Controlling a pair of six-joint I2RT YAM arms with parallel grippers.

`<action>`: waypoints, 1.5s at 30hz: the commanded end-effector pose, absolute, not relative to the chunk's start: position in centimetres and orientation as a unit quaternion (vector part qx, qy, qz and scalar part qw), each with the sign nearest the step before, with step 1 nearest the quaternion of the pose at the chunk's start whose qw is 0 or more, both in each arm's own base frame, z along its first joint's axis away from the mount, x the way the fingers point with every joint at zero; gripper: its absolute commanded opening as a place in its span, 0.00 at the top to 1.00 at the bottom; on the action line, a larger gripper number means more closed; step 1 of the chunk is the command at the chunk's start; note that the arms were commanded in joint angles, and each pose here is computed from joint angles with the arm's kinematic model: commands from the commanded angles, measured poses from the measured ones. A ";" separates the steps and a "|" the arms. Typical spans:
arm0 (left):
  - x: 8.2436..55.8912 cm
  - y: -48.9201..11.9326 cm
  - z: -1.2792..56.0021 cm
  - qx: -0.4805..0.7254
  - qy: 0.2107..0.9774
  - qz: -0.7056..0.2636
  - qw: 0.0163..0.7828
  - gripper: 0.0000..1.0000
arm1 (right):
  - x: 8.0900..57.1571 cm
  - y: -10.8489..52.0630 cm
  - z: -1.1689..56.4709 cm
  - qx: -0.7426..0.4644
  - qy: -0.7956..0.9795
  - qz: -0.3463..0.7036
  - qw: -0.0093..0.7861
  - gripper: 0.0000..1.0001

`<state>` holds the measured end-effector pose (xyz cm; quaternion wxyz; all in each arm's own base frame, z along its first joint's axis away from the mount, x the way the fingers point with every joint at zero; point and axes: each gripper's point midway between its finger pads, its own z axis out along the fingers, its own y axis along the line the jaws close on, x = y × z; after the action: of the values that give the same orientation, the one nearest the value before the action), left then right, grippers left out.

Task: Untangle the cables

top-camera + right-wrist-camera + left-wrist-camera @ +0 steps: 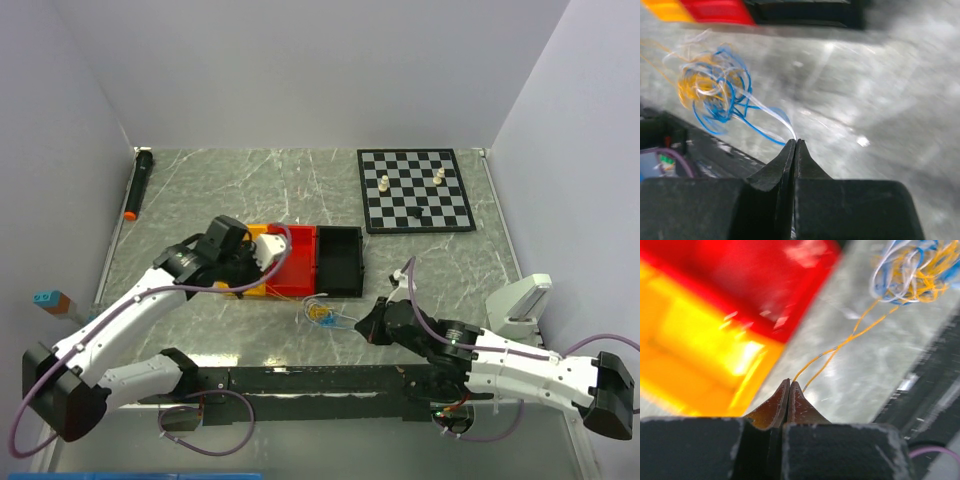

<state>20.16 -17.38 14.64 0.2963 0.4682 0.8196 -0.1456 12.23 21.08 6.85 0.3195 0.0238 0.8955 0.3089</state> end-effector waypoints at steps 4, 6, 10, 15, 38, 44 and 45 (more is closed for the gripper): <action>24.1 -10.9 20.6 0.399 0.833 -0.028 0.383 0.99 | 9.3 14.9 2.7 0.084 0.959 0.135 0.236 1.00; 24.0 -10.5 21.4 0.398 0.831 -0.024 0.389 0.99 | 8.6 14.4 2.6 0.087 0.963 0.109 0.229 1.00; 23.2 -10.2 22.3 0.405 0.827 -0.026 0.390 0.99 | 7.5 13.6 2.7 0.085 0.968 0.070 0.225 1.00; 21.2 -11.8 22.0 0.437 0.819 -0.084 0.364 0.99 | 7.6 13.8 3.7 0.079 0.966 0.067 0.239 1.00; 19.7 -16.1 22.6 0.446 0.801 -0.175 0.359 0.99 | 13.5 30.2 13.0 -0.160 0.857 0.287 0.398 0.41; 19.5 -15.7 21.7 0.450 0.802 -0.169 0.355 0.99 | 13.7 29.5 9.0 -0.160 0.883 0.243 0.367 0.43; 19.5 -15.6 21.5 0.450 0.802 -0.168 0.354 0.99 | 13.7 29.4 8.6 -0.161 0.885 0.240 0.365 0.43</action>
<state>19.58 -15.40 21.30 0.3407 0.4481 0.8105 -0.1619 13.26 28.26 7.87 0.3540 -0.1601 0.8955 0.2171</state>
